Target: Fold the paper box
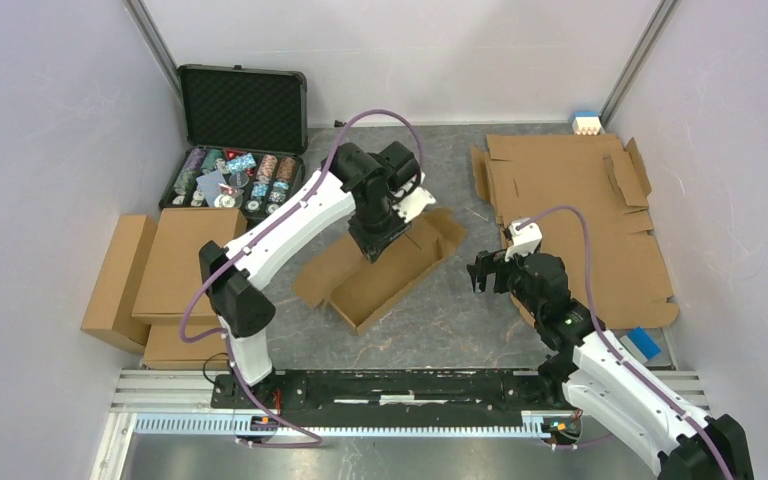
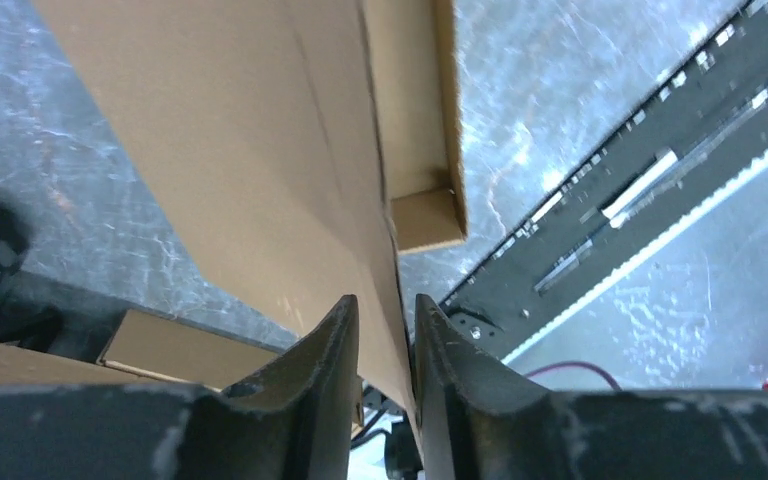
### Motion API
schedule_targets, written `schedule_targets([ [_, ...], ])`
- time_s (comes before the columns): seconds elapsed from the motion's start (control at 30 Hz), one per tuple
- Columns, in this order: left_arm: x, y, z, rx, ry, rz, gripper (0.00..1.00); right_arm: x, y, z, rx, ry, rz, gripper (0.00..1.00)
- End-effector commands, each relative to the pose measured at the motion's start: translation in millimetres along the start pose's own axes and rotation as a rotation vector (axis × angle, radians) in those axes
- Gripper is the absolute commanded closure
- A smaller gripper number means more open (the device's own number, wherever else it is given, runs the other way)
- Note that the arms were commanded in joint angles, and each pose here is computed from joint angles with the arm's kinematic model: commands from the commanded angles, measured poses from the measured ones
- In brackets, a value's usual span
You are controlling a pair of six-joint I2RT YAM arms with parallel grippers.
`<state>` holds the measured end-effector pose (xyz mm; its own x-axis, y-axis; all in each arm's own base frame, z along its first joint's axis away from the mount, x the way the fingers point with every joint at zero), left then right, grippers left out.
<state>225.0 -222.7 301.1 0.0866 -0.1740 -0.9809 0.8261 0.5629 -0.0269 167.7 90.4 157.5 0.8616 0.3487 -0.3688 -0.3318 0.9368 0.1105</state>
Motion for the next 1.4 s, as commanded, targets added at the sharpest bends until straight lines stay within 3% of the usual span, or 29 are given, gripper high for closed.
schedule_targets([
  [0.0, -9, -16, -14, 0.084, 0.024, -0.03, 0.62, 2, 0, 6, 0.007, -0.057, -0.011, 0.02],
  [0.1, -21, -1, -10, 0.06, 0.012, 0.206, 0.58, 4, 1, 4, 0.01, -0.056, 0.005, 0.02],
  [0.17, -26, 8, -6, 0.057, 0.006, 0.313, 0.61, 5, 3, 3, 0.014, -0.053, 0.032, 0.02],
  [0.3, -30, 13, 3, 0.047, -0.024, 0.384, 0.83, 10, 8, 2, 0.025, -0.041, 0.078, 0.02],
  [0.43, -40, 18, 4, 0.037, -0.049, 0.46, 0.94, 15, 22, 4, 0.018, -0.058, 0.255, 0.04],
  [0.67, -55, 12, 4, 0.056, -0.17, 0.398, 0.94, 33, 56, 20, 0.032, -0.081, 0.419, 0.22],
  [0.77, -56, 7, 5, 0.068, -0.215, 0.329, 0.93, 43, 74, 28, 0.029, -0.104, 0.475, 0.43],
  [0.9, -56, -2, 4, 0.078, -0.24, 0.215, 0.97, 61, 93, 37, 0.028, -0.121, 0.5, 0.91],
  [1.1, -54, -16, -5, 0.103, -0.259, 0.052, 0.98, 70, 95, 30, 0.016, -0.106, 0.446, 0.97],
  [1.37, -83, -31, -11, 0.109, -0.436, -0.07, 0.98, 60, 93, 8, -0.032, -0.047, 0.444, 0.98],
])
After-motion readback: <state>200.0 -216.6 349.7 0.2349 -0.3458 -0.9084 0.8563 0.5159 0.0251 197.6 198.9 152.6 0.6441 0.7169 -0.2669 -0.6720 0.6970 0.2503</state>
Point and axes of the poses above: each gripper's point midway between its finger pads, its own x axis out along the fingers, its own y axis along the line the jaws close on, z = x × y, the point moved 10 cm from there along -x, back along the fingers
